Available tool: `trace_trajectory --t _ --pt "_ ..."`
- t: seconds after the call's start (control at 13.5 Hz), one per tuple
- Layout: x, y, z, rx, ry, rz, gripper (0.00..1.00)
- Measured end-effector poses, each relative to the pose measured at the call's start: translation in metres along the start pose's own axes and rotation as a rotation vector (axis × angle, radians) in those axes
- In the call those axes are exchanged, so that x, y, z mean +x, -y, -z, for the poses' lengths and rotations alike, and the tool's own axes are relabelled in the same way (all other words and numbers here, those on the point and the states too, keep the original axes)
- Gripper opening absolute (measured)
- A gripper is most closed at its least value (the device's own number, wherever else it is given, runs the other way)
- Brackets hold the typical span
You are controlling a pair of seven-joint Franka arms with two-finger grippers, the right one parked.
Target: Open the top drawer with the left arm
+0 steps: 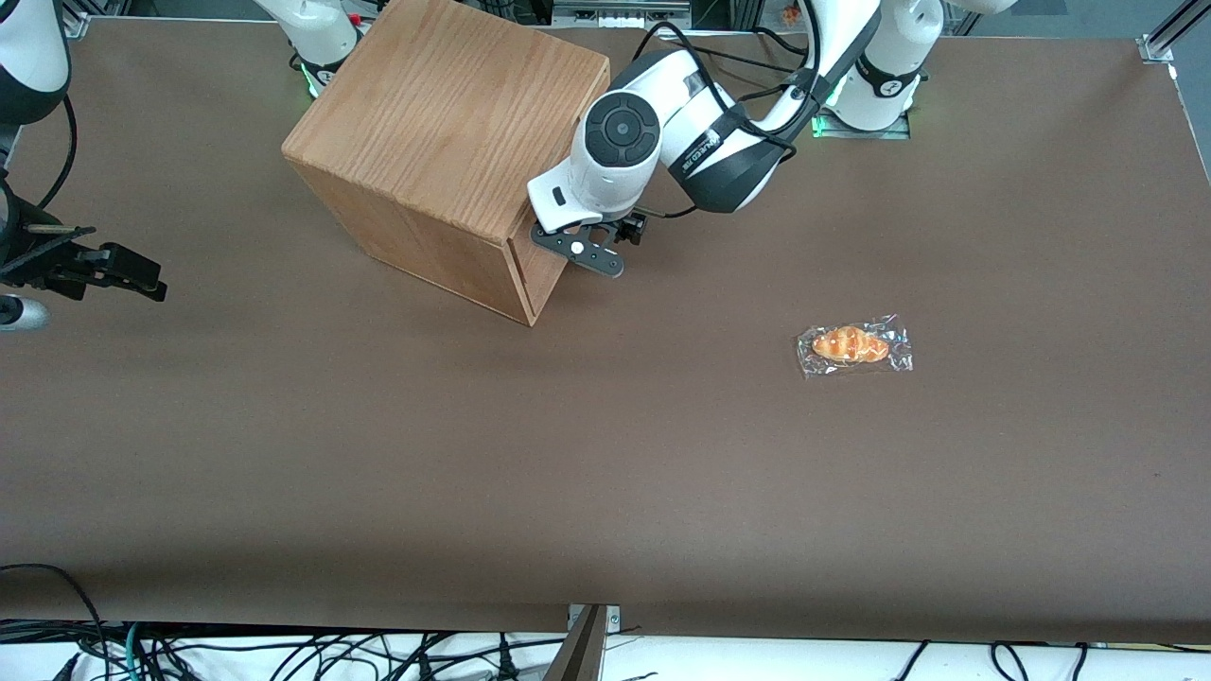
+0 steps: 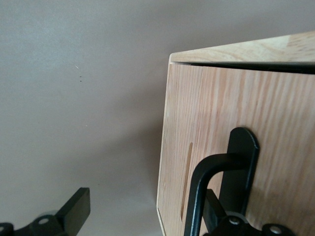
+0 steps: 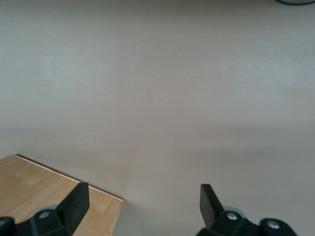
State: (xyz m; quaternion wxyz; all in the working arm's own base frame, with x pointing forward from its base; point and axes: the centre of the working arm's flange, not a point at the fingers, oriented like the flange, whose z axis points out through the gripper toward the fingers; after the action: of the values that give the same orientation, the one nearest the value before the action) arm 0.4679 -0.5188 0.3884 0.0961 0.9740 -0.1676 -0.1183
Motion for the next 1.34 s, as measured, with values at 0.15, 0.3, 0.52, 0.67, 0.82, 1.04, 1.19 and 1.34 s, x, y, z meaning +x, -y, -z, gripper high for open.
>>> trace_trajectory --t 0.15,0.3,0.52,0.67,0.82,1.04,1.19,1.34 --pt "0.000 0.001 -0.004 0.003 0.006 0.002 1.00" --pt "0.000 0.002 -0.006 0.004 0.008 0.004 1.00" --pt "0.000 0.004 -0.006 0.004 0.008 0.005 1.00" --pt "0.001 0.007 -0.005 0.006 0.010 0.011 1.00" --pt "0.002 0.013 -0.003 0.009 0.017 0.017 1.00" --pt "0.004 0.025 0.001 0.019 0.031 0.017 1.00" --pt "0.006 0.030 0.003 0.022 0.038 0.020 1.00" --pt "0.007 0.036 0.005 0.024 0.044 0.024 1.00"
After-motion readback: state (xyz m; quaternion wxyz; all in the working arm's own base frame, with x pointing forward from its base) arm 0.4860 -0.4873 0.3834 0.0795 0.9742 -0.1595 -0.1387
